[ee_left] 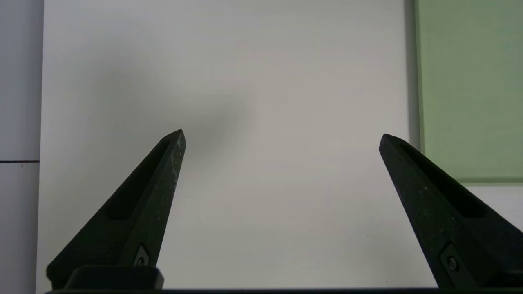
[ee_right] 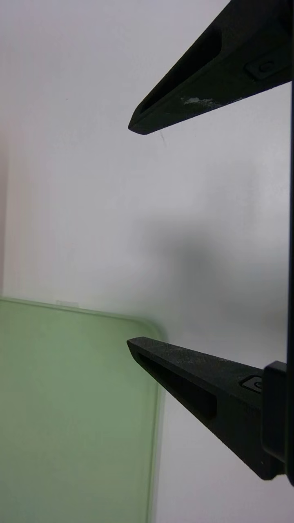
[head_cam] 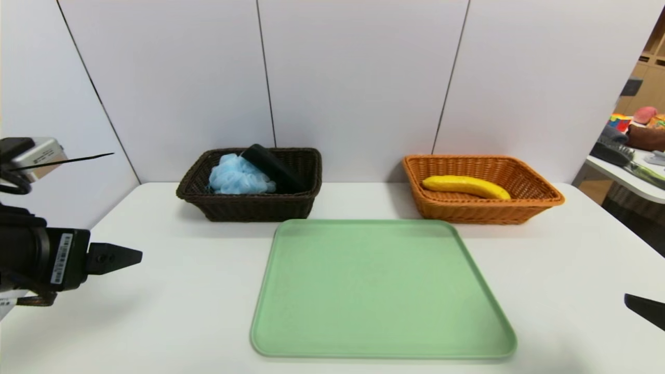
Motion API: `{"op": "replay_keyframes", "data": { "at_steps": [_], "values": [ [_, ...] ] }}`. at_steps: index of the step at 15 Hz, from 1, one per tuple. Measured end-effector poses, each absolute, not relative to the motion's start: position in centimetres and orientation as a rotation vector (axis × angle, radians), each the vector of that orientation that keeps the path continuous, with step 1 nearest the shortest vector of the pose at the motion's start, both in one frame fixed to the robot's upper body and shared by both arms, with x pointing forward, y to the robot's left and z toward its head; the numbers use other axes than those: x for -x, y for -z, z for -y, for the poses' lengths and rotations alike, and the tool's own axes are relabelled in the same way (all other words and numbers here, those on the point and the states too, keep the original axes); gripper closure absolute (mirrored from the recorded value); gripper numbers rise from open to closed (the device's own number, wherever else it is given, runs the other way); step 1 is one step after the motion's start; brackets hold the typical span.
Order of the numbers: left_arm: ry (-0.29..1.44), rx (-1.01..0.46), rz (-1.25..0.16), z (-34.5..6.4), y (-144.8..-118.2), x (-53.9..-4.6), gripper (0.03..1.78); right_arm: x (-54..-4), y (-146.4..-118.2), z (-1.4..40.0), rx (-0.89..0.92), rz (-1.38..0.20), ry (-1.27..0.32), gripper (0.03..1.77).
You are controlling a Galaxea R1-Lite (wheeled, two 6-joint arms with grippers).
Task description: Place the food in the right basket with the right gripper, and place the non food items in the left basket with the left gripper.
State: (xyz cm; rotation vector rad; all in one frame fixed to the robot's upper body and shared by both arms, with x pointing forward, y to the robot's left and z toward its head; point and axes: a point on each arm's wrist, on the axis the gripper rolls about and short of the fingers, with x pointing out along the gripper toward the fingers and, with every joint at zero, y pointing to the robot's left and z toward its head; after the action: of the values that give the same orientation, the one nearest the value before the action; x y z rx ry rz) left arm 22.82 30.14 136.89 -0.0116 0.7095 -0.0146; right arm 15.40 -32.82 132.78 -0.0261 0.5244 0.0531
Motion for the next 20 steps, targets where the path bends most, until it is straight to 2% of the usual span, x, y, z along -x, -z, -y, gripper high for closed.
{"op": "replay_keyframes", "data": {
  "at_steps": [7, 13, 16, 20],
  "values": [
    [0.015, 0.022, -0.604, -32.4, -133.9, -14.6, 0.12, -8.6, -130.9, 33.9, 0.064, -0.497, -0.001, 0.09],
    [-0.064, 0.011, -0.503, -33.8, -129.1, -8.4, 0.12, -4.9, -129.4, 33.7, 0.089, -0.468, 0.076, 0.09],
    [-0.077, -0.004, -0.471, -33.9, -126.4, -6.6, 0.12, -3.4, -128.6, 33.5, 0.095, -0.462, 0.079, 0.09],
    [-0.084, 0.014, -0.413, -33.8, -125.3, -5.4, 0.12, -2.6, -128.4, 33.5, 0.104, -0.438, 0.081, 0.09]
  ]
}}
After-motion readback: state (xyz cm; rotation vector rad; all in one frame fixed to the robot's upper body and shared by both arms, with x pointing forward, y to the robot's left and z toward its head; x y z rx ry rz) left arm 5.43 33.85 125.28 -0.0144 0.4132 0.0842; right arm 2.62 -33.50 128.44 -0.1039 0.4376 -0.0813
